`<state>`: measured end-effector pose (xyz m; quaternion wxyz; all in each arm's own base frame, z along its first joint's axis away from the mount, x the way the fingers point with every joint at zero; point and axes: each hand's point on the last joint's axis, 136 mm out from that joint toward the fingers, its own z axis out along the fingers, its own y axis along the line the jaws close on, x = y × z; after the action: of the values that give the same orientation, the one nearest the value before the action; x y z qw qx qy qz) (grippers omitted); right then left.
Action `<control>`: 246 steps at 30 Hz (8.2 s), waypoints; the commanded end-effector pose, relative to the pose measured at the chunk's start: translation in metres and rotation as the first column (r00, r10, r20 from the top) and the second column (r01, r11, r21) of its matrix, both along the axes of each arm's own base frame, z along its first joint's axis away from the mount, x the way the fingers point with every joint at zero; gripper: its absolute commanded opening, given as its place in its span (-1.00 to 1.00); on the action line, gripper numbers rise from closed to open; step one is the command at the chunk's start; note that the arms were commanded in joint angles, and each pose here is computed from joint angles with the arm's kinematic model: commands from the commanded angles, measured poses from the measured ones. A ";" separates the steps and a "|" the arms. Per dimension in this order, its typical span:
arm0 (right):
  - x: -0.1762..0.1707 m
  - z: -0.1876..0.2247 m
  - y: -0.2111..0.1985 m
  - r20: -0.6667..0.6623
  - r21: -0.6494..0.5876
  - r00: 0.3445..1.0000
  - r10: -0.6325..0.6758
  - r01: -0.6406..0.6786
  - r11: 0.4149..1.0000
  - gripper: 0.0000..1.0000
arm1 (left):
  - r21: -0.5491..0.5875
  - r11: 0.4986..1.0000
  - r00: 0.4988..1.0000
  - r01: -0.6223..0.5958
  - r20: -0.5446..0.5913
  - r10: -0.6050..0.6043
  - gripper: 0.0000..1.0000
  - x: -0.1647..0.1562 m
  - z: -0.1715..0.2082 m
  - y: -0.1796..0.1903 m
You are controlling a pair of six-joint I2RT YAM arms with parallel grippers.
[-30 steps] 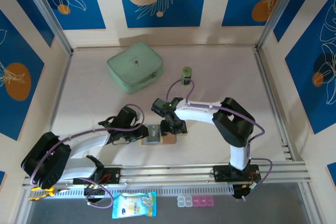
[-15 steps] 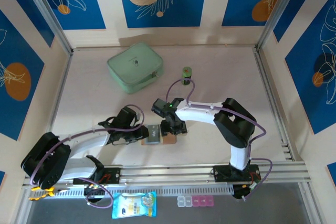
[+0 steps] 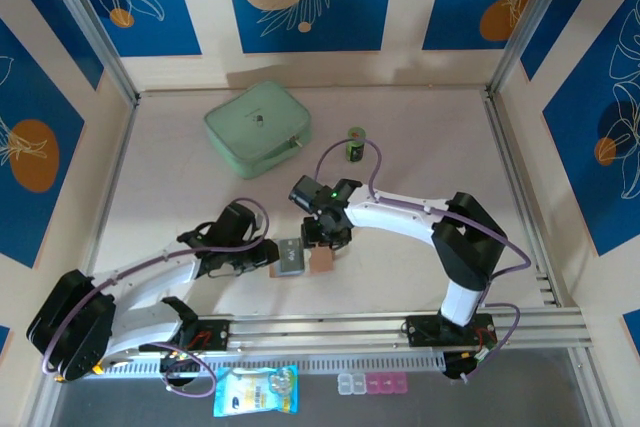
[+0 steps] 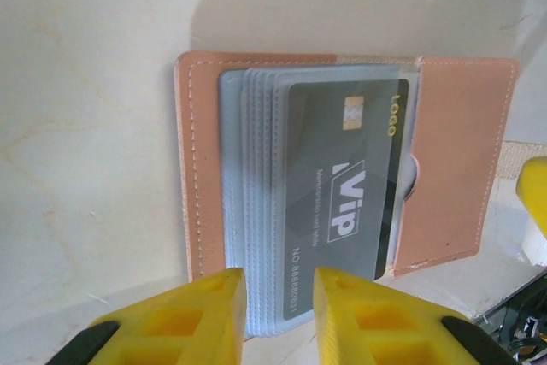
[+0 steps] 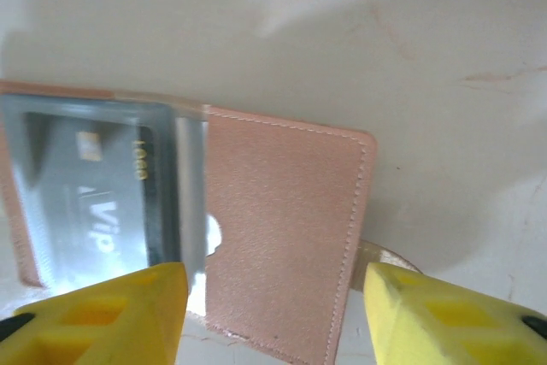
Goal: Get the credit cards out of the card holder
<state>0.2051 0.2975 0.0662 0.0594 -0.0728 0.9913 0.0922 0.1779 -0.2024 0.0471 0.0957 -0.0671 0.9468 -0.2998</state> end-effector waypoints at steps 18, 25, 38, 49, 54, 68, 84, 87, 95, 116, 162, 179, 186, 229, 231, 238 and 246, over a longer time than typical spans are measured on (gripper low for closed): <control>-0.017 -0.010 0.055 -0.163 0.388 0.986 0.043 0.024 0.922 -0.33 | -0.100 0.994 0.999 0.053 0.012 -0.052 -0.89 0.013 0.011 -0.031; -0.017 -0.018 0.053 -0.179 0.383 0.983 0.041 0.031 0.923 -0.33 | -0.086 0.995 0.998 0.053 -0.013 -0.054 -0.89 0.012 0.000 -0.031; -0.019 -0.031 0.056 -0.216 0.379 0.975 0.045 0.041 0.925 -0.33 | -0.023 0.999 0.998 0.047 -0.038 -0.048 -0.89 0.007 -0.015 -0.021; -0.021 -0.047 0.044 -0.232 0.314 0.973 0.019 0.056 0.948 -0.34 | -0.012 0.999 0.998 0.046 -0.047 -0.047 -0.90 0.003 -0.017 -0.017; -0.017 -0.045 0.038 -0.207 0.278 0.978 0.008 0.051 0.959 -0.34 | -0.007 0.999 0.998 0.045 -0.044 -0.045 -0.90 0.002 -0.015 -0.015; -0.013 -0.022 0.040 -0.156 0.319 0.987 0.026 0.026 0.947 -0.34 | -0.006 0.999 0.998 0.044 -0.049 -0.044 -0.90 0.002 -0.018 -0.015; -0.011 -0.020 0.025 -0.159 0.318 0.987 -0.017 0.067 0.946 -0.34 | -0.032 0.997 0.997 0.068 -0.026 -0.069 -0.90 0.007 0.000 -0.025; -0.012 -0.023 0.023 -0.175 0.325 0.984 -0.019 0.076 0.943 -0.34 | -0.036 0.996 0.996 0.078 -0.028 -0.079 -0.90 0.007 0.000 -0.028; -0.014 -0.029 0.026 -0.196 0.353 0.981 -0.003 0.073 0.933 -0.34 | -0.024 0.996 0.995 0.088 -0.045 -0.089 -0.92 0.006 -0.009 -0.031; -0.018 -0.040 0.037 -0.252 0.474 0.968 0.020 0.106 0.874 -0.50 | 0.037 0.995 0.993 0.088 -0.086 -0.085 -0.94 -0.001 -0.027 -0.021; -0.010 -0.028 -0.007 -0.201 0.467 0.980 -0.017 0.111 0.877 -0.82 | 0.028 0.996 0.991 0.083 -0.104 -0.080 -0.93 -0.004 -0.031 -0.022; -0.011 -0.017 0.003 -0.176 0.413 0.984 0.032 0.044 0.910 -0.81 | 0.024 0.996 0.992 0.082 -0.098 -0.080 -0.93 -0.003 -0.028 -0.022; -0.012 -0.012 0.009 -0.179 0.390 0.984 0.001 0.069 0.918 -0.72 | 0.021 0.997 0.993 0.078 -0.094 -0.076 -0.93 -0.002 -0.029 -0.023; 0.005 0.036 -0.017 0.072 0.299 0.992 0.101 -0.118 0.947 -0.91 | 0.007 0.996 0.996 0.090 0.005 -0.090 -0.80 0.007 0.005 -0.022; 0.008 0.041 -0.020 0.113 0.267 0.980 0.164 -0.189 0.945 -0.91 | 0.008 0.996 0.996 0.090 0.008 -0.090 -0.79 0.006 0.007 -0.021; 0.030 0.059 -0.040 0.222 0.168 0.903 0.368 -0.407 0.898 -0.95 | 0.013 0.996 0.996 0.085 0.022 -0.085 -0.78 0.006 0.012 -0.017; 0.056 0.086 -0.042 0.341 0.044 0.705 0.622 -0.673 0.738 -1.00 | 0.022 0.996 0.996 0.087 0.015 -0.087 -0.76 0.005 0.008 -0.015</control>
<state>0.2644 0.2542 0.1451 0.1789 -0.3252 0.9096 0.1867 0.1793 -0.2186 0.0493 0.0819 -0.0285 0.9503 -0.2990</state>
